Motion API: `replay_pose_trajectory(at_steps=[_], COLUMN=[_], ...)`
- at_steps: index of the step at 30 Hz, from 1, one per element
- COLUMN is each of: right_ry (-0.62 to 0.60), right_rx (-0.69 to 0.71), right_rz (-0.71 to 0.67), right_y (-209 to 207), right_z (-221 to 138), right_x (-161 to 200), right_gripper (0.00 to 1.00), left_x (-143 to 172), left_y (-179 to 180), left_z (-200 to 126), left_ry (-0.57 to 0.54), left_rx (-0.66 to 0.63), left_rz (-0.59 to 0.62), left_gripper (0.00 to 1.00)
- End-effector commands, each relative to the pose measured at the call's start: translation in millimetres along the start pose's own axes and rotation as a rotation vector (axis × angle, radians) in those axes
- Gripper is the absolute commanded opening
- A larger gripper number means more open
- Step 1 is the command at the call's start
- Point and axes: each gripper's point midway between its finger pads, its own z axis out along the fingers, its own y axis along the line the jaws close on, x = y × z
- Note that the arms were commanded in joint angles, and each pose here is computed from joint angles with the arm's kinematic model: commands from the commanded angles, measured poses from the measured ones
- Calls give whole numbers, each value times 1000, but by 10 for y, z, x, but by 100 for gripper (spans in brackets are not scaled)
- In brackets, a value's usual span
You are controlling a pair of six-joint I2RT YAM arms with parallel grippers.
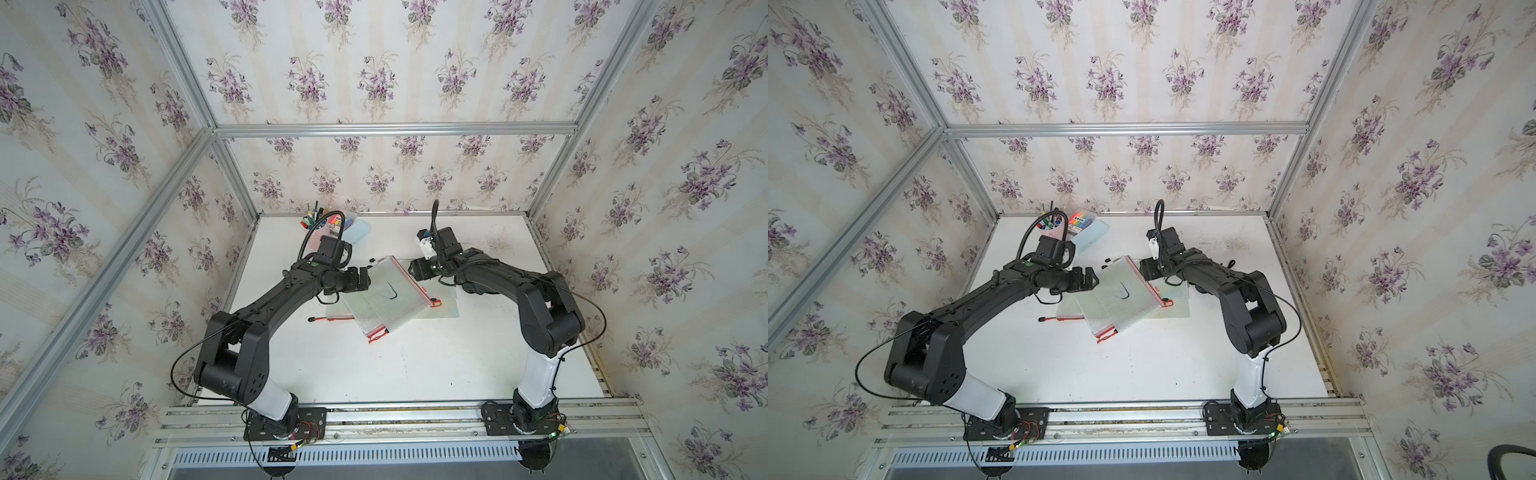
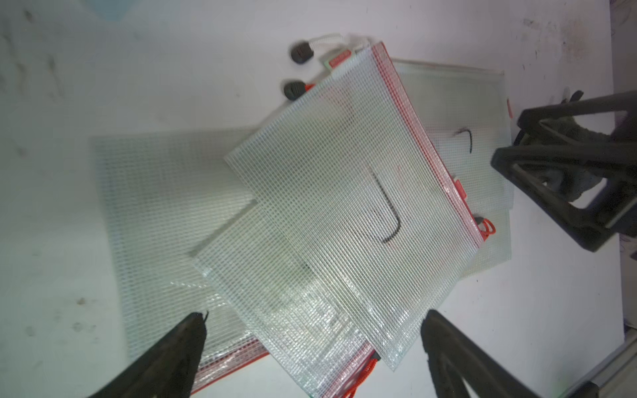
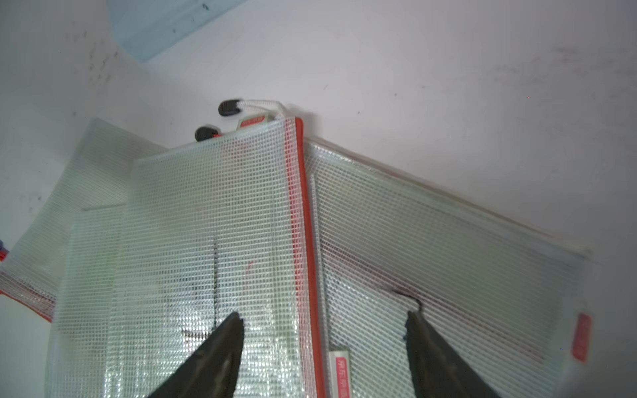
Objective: Wipe the document bag
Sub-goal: Pick up the document bag from the center of the board.
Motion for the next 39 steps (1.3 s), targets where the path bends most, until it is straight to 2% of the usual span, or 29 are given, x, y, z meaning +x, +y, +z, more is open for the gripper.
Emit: replay_pose_trajectory(at_steps=[1, 8, 11, 16, 22, 28, 31, 35, 37, 39], right_ry=[37, 135, 166, 176, 128, 100, 99, 6, -34, -58], right_rx=[-60, -87, -99, -83, -86, -140, -162, -207, -255, -265], right_rz=[-8, -6, -37, -30, -7, 16, 14, 39, 98, 197], right_y=[146, 190, 362, 370, 455, 584, 660, 697, 626, 324], right_z=[176, 501, 592, 630, 534, 419, 358, 37, -152, -324], right_x=[54, 303, 433, 510, 486, 473, 458, 241, 147, 104], right_gripper=[73, 63, 57, 40, 19, 0, 0, 0, 0, 0], left_x=[104, 101, 86, 31, -66, -148, -192, -278, -333, -392], left_y=[-29, 21, 22, 11, -22, -48, -69, -98, -152, -218], left_z=[53, 31, 24, 17, 4, -8, -24, -66, -87, -93], left_ry=[29, 20, 21, 19, 18, 6, 1, -11, -11, -10], left_rx=[32, 2, -5, -14, -21, -23, -20, -28, -32, -37], left_rz=[-84, -76, -70, -51, -20, 4, 17, 47, 75, 108], left_gripper=[99, 99, 99, 99, 99, 99, 99, 99, 99, 99])
